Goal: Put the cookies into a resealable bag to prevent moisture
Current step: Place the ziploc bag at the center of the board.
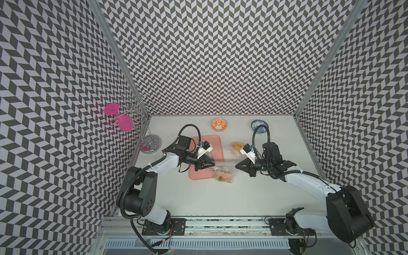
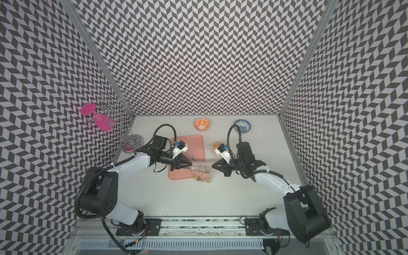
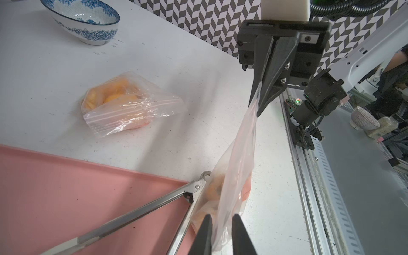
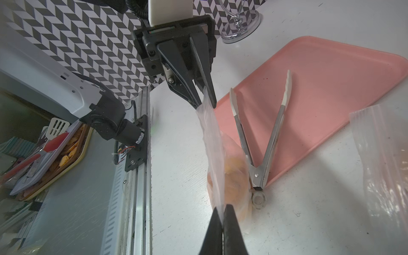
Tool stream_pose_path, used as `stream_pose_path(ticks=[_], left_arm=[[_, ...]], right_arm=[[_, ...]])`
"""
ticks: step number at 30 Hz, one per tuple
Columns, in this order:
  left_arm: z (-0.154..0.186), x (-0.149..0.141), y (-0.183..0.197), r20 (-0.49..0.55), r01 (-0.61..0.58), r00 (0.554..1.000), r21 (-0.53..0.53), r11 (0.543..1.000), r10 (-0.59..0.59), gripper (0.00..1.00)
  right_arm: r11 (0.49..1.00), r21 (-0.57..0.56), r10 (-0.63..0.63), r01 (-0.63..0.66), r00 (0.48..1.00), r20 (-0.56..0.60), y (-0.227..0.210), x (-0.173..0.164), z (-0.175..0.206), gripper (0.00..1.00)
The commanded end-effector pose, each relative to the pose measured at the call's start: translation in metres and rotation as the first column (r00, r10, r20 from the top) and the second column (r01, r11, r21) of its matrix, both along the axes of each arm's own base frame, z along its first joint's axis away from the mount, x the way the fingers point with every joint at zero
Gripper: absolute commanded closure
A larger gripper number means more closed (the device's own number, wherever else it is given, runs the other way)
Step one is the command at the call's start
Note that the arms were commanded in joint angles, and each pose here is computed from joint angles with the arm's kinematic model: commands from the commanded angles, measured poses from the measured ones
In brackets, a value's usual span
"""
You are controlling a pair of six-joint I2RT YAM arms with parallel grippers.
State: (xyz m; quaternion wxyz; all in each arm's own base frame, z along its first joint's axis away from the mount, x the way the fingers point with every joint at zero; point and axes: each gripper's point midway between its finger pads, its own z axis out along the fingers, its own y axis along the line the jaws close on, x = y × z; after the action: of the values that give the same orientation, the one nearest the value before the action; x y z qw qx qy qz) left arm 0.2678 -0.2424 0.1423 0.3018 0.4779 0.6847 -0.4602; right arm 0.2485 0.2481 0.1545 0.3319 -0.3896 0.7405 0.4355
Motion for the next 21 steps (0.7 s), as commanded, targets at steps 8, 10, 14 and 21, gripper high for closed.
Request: stream_pose_path(ticks=[8,10,14,21], left_arm=[[0.008,-0.004,-0.005,-0.014,0.049,0.999,-0.069,0.996,-0.05,1.0],[0.01,-0.005,-0.005,-0.021,0.05,0.998,-0.068,0.996,-0.051,1.0],[0.018,-0.005,-0.003,-0.023,0.036,0.999,-0.033,0.999,-0.037,1.0],[0.045,-0.014,-0.008,0.047,0.047,0.998,0.016,0.999,-0.047,1.0]], right_arm=[[0.999,0.034,-0.005,0.003,0.999,0.044,-0.002,0.003,0.009,1.0],[1.0,0.028,-0.011,0.009,0.999,0.045,-0.003,0.004,0.008,1.0],[0.999,0.012,-0.035,0.034,0.996,0.08,-0.005,0.011,0.013,0.86],[0.996,-0.083,-0.004,0.027,0.964,0.267,0.007,0.017,0.038,0.46]])
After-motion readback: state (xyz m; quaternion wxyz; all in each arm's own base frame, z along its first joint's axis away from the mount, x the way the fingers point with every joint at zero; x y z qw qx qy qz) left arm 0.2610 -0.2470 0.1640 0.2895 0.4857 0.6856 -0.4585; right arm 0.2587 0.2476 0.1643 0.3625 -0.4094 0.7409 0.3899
